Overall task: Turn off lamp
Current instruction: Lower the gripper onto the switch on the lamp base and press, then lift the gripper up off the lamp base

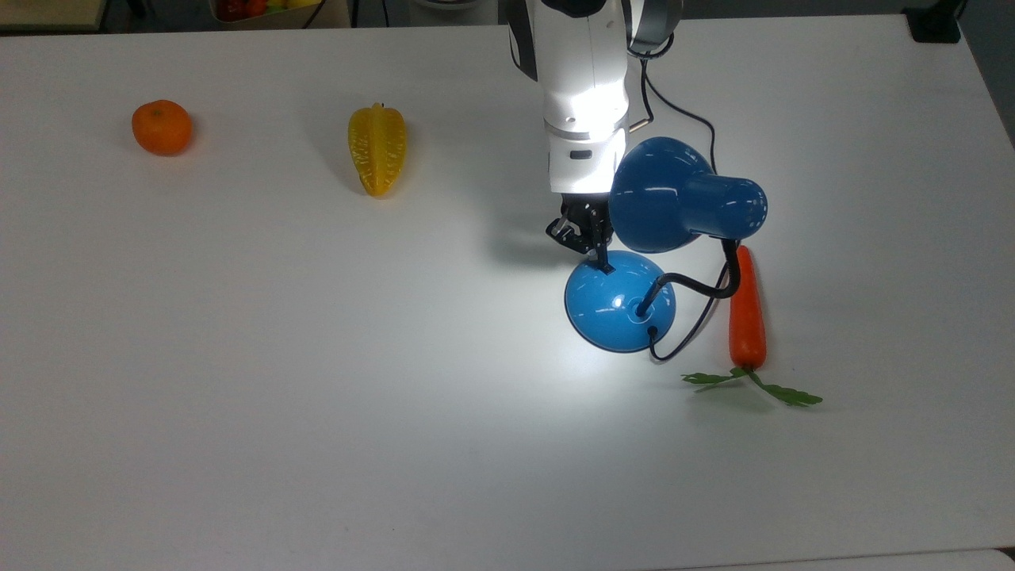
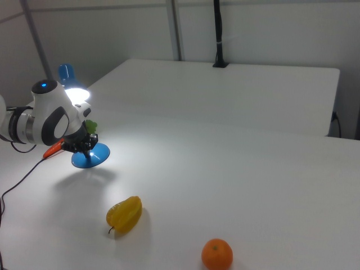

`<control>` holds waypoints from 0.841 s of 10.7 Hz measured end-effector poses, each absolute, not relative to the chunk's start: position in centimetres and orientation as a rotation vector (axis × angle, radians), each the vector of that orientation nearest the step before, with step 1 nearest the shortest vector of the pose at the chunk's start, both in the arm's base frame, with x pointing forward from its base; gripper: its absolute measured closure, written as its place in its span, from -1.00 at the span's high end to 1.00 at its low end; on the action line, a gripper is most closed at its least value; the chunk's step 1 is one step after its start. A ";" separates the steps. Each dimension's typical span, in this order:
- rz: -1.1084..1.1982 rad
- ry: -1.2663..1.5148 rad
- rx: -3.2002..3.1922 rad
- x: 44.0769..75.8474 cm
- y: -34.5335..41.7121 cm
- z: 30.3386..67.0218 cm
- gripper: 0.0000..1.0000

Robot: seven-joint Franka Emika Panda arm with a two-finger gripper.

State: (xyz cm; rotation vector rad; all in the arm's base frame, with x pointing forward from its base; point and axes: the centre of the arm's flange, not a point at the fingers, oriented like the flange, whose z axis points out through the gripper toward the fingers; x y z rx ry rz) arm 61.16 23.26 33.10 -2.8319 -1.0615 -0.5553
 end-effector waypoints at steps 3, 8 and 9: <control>-0.580 -1.061 -2.825 61.2 23.6 33.1 -0.98; -0.568 -1.062 -2.826 61.2 23.6 32.4 -0.98; -0.568 -1.061 -2.826 61.2 23.6 32.4 -0.98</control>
